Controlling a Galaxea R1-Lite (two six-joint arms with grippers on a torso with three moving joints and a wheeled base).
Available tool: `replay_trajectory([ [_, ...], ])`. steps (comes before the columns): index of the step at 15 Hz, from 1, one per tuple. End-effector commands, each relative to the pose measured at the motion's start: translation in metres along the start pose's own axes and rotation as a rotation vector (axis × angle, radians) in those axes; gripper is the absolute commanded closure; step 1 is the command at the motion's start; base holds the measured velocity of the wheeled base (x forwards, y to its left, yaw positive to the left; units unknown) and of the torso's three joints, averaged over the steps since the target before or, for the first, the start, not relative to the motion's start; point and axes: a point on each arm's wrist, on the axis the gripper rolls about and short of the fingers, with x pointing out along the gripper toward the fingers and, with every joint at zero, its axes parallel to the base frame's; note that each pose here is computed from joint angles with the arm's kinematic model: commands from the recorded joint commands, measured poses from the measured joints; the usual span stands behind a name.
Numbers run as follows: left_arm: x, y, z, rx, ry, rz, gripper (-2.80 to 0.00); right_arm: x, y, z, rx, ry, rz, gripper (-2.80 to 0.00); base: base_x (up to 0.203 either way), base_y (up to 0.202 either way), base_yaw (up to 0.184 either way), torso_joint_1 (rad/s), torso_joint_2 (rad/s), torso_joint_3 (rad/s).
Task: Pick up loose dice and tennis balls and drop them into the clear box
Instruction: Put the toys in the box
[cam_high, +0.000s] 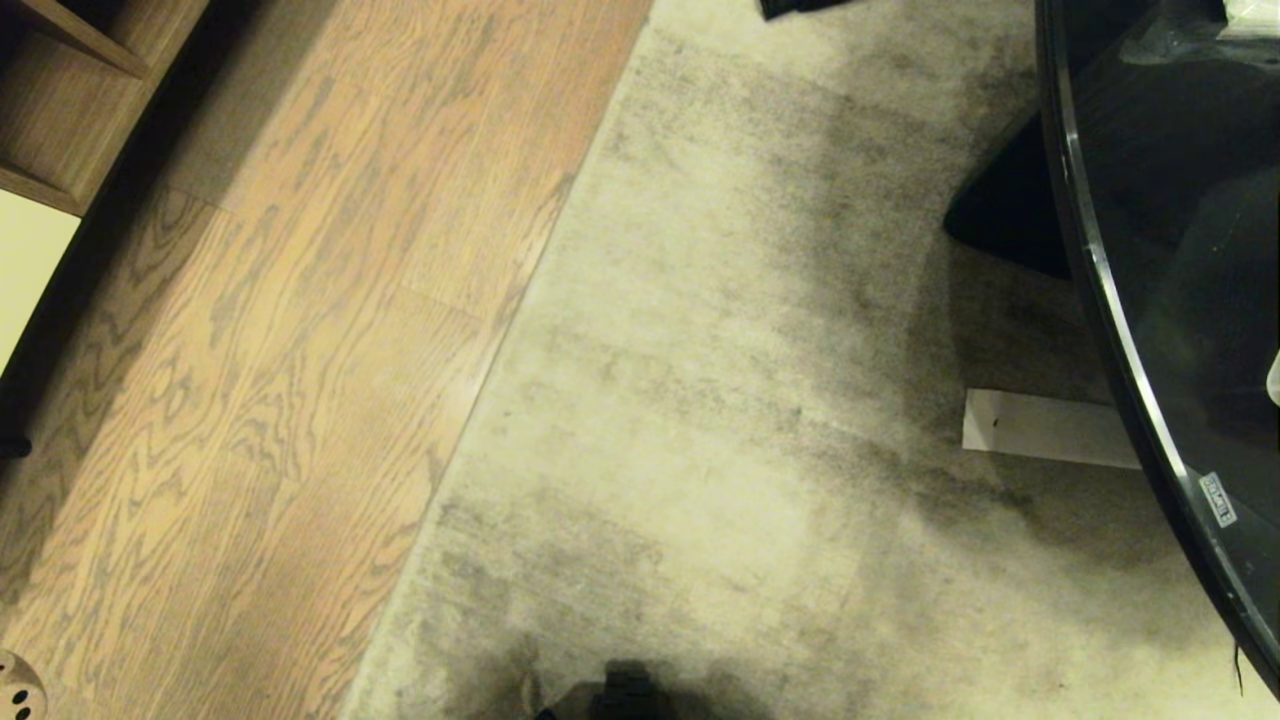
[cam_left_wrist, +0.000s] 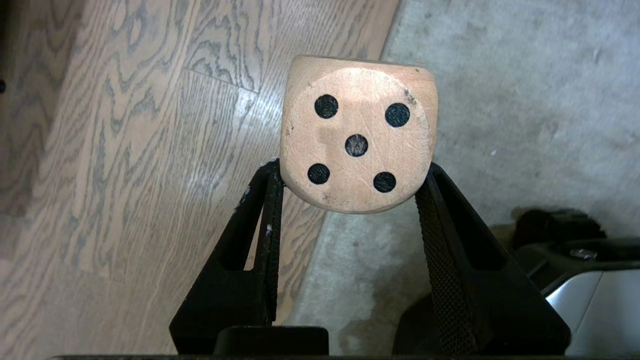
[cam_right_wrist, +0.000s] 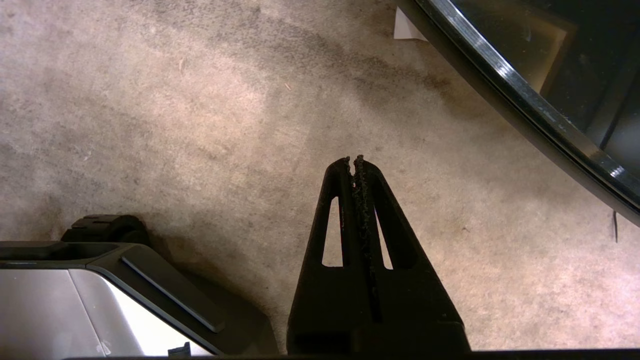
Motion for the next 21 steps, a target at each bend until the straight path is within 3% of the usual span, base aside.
replay_trajectory([
  [1, -0.006, 0.0, -0.008, 0.03, -0.046, 0.001, 0.0, 0.0, 0.0, 0.0, 0.0, 0.0, 0.001, 0.0, 0.0, 0.0, 0.0, 0.0, 0.0, 0.0],
  [4, -0.009, -0.001, -0.023, 0.07, -0.036, 0.007, 0.0, 0.0, 0.0, 0.0, 0.0, 0.001, 0.0, 0.0, 0.0, 0.0, 0.0, 0.0, 0.0, 0.0],
  [9, -0.01, -0.002, -0.028, 0.071, -0.016, 0.001, 0.0, 0.0, 0.0, 0.0, 0.0, 0.0, 0.0, 0.0, 0.0, 0.0, 0.0, 0.0, 0.0, 0.0],
  [17, -0.01, -0.001, -0.028, -0.021, -0.019, 0.006, 0.0, 0.0, 0.0, 0.0, 0.0, 0.0, 0.001, 0.0, 0.0, 0.0, 0.0, 0.0, 0.0, 0.0],
  [21, -0.01, -0.001, -0.028, -0.03, -0.019, 0.02, 0.0, 0.0, 0.0, 0.0, 0.0, 0.001, 0.001, 0.0, 0.0, 0.0, 0.0, 0.0, 0.0, 0.0],
])
